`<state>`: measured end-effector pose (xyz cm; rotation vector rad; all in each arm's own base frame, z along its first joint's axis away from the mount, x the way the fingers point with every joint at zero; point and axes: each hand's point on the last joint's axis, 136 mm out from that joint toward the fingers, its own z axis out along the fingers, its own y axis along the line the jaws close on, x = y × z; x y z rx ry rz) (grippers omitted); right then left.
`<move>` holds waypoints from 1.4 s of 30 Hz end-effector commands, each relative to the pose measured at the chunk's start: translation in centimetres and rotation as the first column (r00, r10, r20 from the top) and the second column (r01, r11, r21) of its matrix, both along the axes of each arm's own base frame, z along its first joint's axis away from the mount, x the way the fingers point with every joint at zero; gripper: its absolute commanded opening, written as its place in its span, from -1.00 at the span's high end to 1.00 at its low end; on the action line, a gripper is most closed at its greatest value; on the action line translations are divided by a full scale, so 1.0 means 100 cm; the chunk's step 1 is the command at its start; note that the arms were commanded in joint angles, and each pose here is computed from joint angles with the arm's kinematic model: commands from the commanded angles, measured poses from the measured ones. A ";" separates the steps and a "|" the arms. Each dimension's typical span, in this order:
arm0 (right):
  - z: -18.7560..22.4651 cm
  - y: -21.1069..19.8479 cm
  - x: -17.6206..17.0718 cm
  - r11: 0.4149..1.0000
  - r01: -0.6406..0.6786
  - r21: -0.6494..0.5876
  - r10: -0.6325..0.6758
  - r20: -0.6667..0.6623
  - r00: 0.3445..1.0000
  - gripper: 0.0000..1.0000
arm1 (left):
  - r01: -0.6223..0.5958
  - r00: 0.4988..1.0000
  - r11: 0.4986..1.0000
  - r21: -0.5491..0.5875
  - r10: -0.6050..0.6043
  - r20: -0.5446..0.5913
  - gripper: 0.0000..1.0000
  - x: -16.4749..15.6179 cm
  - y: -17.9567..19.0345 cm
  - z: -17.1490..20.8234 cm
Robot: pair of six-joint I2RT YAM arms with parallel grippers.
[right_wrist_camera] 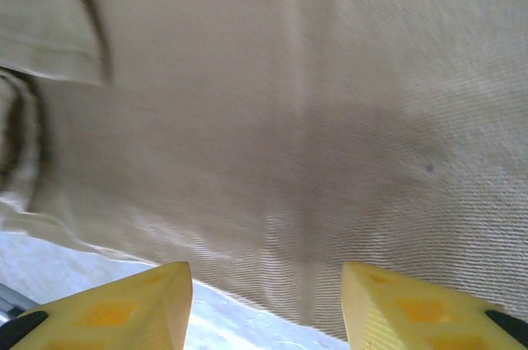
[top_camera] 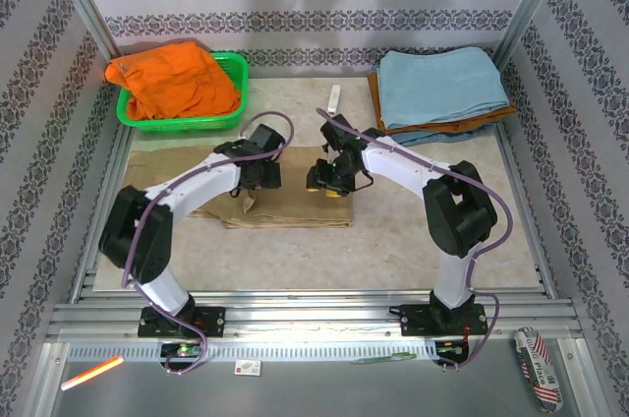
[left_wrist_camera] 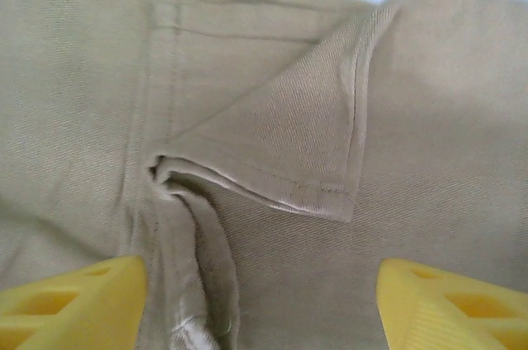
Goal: Fold and stack the trousers
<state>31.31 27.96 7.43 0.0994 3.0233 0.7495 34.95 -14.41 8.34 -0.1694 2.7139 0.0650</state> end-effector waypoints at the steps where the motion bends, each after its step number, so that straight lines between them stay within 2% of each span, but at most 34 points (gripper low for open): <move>1: 0.011 0.007 0.011 0.997 -0.006 0.082 0.001 0.067 0.998 -0.01 | 0.035 0.993 0.988 0.148 -0.018 -0.116 -0.46 -0.024 0.020 -0.027; 2: 0.008 0.006 0.010 0.997 -0.007 0.081 0.002 0.063 0.998 0.00 | 0.037 0.991 0.987 0.155 -0.016 -0.130 -0.43 -0.027 0.020 -0.033; 5: 0.001 0.002 0.008 0.997 -0.008 0.083 0.004 0.053 0.999 0.00 | 0.018 0.988 0.976 0.219 0.016 -0.155 -0.09 -0.042 0.035 -0.046; 8: -0.004 -0.002 0.007 0.996 0.002 0.092 -0.006 0.047 0.999 0.01 | -0.024 0.991 0.963 0.267 0.057 -0.119 0.40 -0.055 0.054 -0.045; 10: -0.006 -0.005 0.006 0.995 0.006 0.096 -0.011 0.046 0.999 0.04 | -0.048 0.993 0.965 0.257 0.075 -0.094 0.72 -0.063 0.061 -0.044; 13: -0.008 -0.007 0.003 0.995 0.001 0.097 -0.006 0.049 0.999 0.14 | -0.076 0.994 0.974 0.211 0.091 -0.062 0.83 -0.071 0.062 -0.039; 16: -0.013 -0.011 0.001 0.996 0.005 0.086 -0.009 0.050 0.999 0.16 | -0.100 0.993 0.979 0.180 0.110 -0.045 0.82 -0.075 0.062 -0.031; 22: -0.026 -0.012 -0.005 0.996 0.006 0.088 -0.008 0.033 0.999 0.22 | -0.143 0.989 0.988 0.066 0.145 -0.019 0.61 -0.087 0.057 -0.018; 28: -0.031 -0.014 -0.011 0.995 0.003 0.097 -0.006 0.029 1.000 0.22 | -0.242 0.970 0.968 0.059 0.242 0.009 0.61 -0.112 0.080 -0.036; 33: -0.028 -0.016 -0.015 0.995 -0.010 0.104 0.006 0.041 0.999 0.22 | -0.314 0.950 0.942 0.117 0.311 0.037 0.62 -0.122 0.107 -0.035; 34: -0.027 -0.017 -0.016 0.994 -0.015 0.106 0.010 0.043 0.999 0.22 | -0.313 0.950 0.941 0.132 0.310 0.038 0.56 -0.123 0.110 -0.033; 35: -0.025 -0.017 -0.018 0.994 -0.019 0.108 0.014 0.046 0.999 0.22 | -0.312 0.950 0.938 0.150 0.309 0.044 0.30 -0.122 0.113 -0.028; 36: -0.025 -0.018 -0.019 0.994 -0.020 0.108 0.015 0.049 0.999 0.22 | -0.305 0.952 0.938 0.167 0.301 0.051 0.17 -0.121 0.115 -0.021; 39: -0.021 -0.021 -0.023 0.994 -0.024 0.110 0.017 0.063 0.998 0.21 | -0.237 0.971 0.949 0.210 0.224 0.086 -0.03 -0.104 0.113 0.011; 41: -0.021 -0.024 -0.027 0.994 -0.025 0.110 0.017 0.065 0.998 0.21 | -0.158 0.985 0.966 0.203 0.141 0.098 -0.21 -0.085 0.099 0.033; 42: -0.020 -0.024 -0.028 0.993 -0.027 0.112 0.019 0.068 0.997 0.21 | -0.134 0.988 0.968 0.210 0.114 0.103 -0.21 -0.076 0.093 0.043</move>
